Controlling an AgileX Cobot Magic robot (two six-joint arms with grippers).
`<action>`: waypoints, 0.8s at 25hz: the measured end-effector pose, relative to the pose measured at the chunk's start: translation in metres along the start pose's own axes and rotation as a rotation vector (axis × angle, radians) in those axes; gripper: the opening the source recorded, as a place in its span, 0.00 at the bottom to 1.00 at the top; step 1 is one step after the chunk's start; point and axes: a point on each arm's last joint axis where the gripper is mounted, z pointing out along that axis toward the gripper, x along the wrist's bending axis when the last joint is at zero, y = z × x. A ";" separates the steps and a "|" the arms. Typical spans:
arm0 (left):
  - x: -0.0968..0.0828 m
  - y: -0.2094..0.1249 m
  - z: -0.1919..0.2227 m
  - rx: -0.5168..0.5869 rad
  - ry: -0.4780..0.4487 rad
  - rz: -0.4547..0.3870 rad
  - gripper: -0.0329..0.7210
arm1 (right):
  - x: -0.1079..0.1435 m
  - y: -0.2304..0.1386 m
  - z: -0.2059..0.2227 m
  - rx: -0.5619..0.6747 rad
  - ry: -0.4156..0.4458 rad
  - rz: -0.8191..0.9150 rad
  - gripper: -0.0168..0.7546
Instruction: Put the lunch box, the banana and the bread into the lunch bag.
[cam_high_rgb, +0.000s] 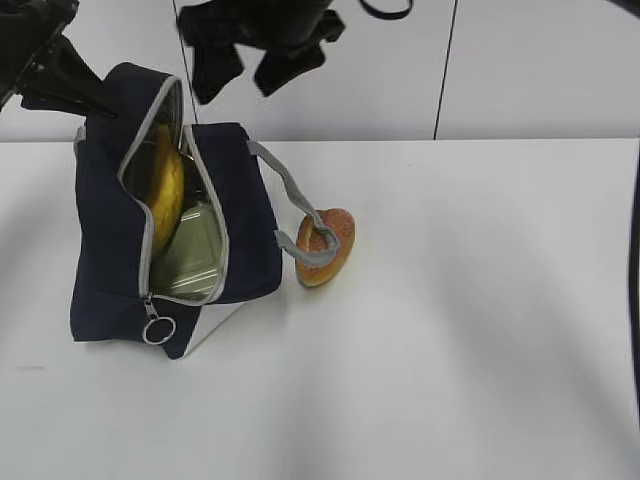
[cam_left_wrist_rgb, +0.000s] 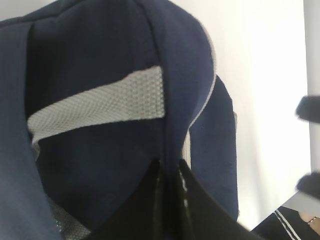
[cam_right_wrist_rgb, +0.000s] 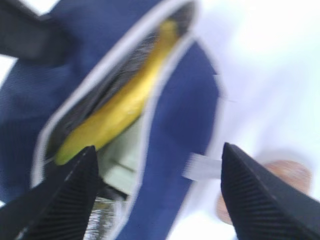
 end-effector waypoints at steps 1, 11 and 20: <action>0.000 0.000 0.000 0.000 0.000 0.000 0.02 | -0.010 -0.001 -0.007 -0.004 -0.015 0.025 0.78; 0.003 -0.001 0.000 0.007 0.028 0.010 0.02 | -0.088 -0.051 -0.037 0.127 -0.126 0.292 0.78; 0.003 -0.001 0.000 0.008 0.030 0.011 0.02 | -0.104 -0.088 0.020 0.096 -0.142 0.520 0.78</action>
